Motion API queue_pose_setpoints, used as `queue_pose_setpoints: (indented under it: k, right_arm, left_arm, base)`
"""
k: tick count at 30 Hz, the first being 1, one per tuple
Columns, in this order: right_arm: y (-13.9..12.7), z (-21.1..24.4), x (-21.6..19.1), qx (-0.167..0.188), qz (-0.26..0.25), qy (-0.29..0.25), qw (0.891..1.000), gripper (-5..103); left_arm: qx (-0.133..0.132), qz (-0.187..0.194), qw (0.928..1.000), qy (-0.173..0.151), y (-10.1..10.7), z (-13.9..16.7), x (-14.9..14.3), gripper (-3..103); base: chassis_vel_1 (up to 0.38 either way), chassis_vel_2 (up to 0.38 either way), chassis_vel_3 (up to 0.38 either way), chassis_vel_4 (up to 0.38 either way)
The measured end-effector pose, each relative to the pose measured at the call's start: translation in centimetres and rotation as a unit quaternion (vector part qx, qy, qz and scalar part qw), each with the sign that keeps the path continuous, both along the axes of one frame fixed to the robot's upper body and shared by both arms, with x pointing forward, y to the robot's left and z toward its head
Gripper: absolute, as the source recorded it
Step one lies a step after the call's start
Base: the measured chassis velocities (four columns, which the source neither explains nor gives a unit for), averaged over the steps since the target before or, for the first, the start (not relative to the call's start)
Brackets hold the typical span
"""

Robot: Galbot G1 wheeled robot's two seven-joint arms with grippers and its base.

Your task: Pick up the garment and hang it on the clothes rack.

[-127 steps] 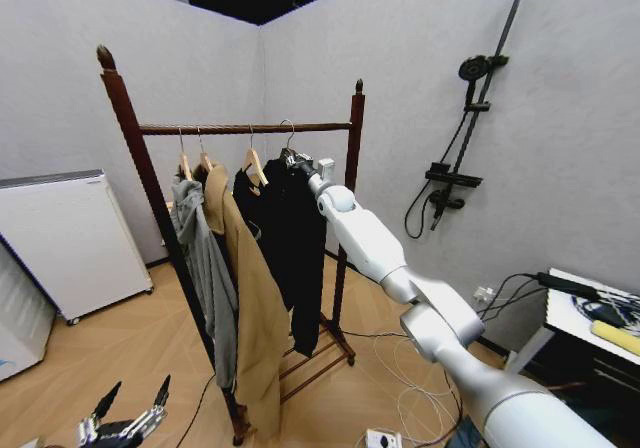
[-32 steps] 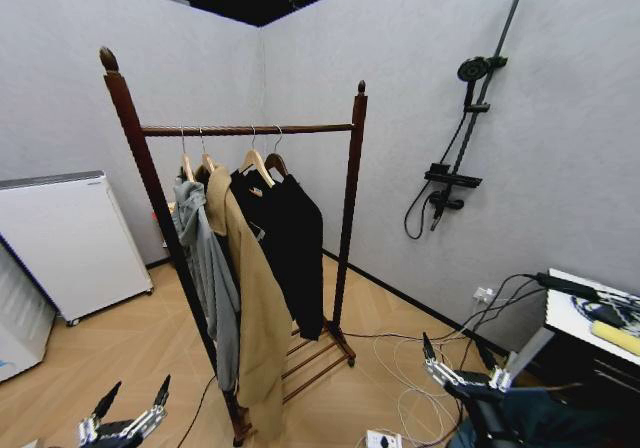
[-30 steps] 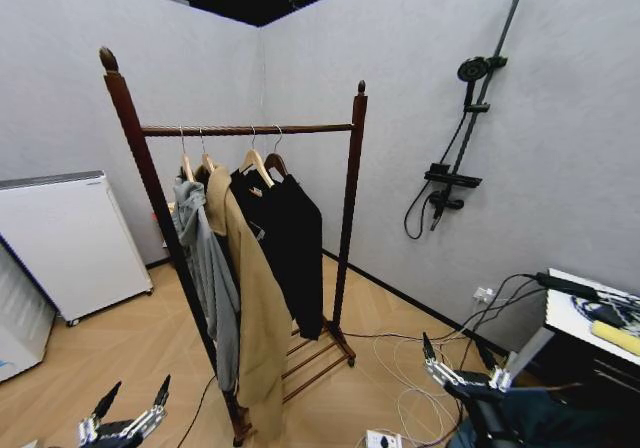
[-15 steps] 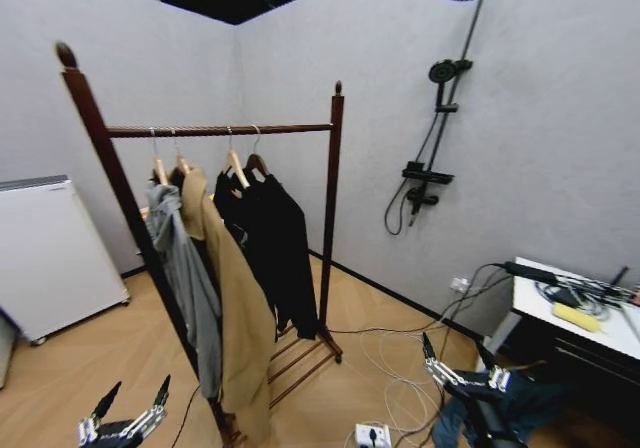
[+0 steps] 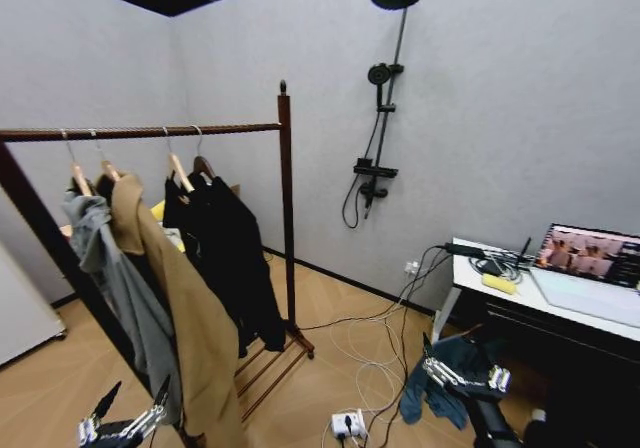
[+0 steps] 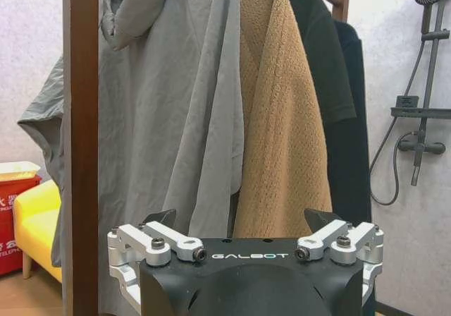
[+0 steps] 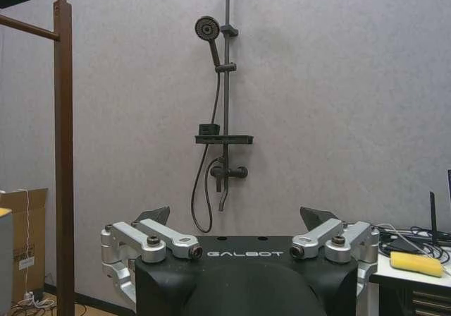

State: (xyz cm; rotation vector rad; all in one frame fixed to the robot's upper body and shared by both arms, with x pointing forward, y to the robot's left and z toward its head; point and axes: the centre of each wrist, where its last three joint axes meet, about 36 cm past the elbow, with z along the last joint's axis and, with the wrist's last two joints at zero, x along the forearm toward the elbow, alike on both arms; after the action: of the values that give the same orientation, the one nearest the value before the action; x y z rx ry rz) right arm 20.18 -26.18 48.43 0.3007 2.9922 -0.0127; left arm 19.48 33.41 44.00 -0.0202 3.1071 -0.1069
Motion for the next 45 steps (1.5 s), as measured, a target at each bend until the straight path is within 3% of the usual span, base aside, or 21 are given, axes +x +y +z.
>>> queue_pose_setpoints:
  k: [22, 45]
  right_arm:
    - [0.00, -0.01, 0.01, 0.000, 0.000, 0.000, 1.000, 100]
    - [0.00, -0.01, 0.01, 0.000, 0.000, 0.000, 1.000, 100]
  left_arm:
    - [0.000, 0.000, 1.0000, 0.000, 0.00, 0.00, 0.00, 100]
    - [0.000, 0.000, 1.0000, 0.000, 0.00, 0.00, 0.00, 100]
  base:
    - [0.020, -0.028, -0.033, 0.011]
    - [-0.105, -0.098, -0.104, -0.103]
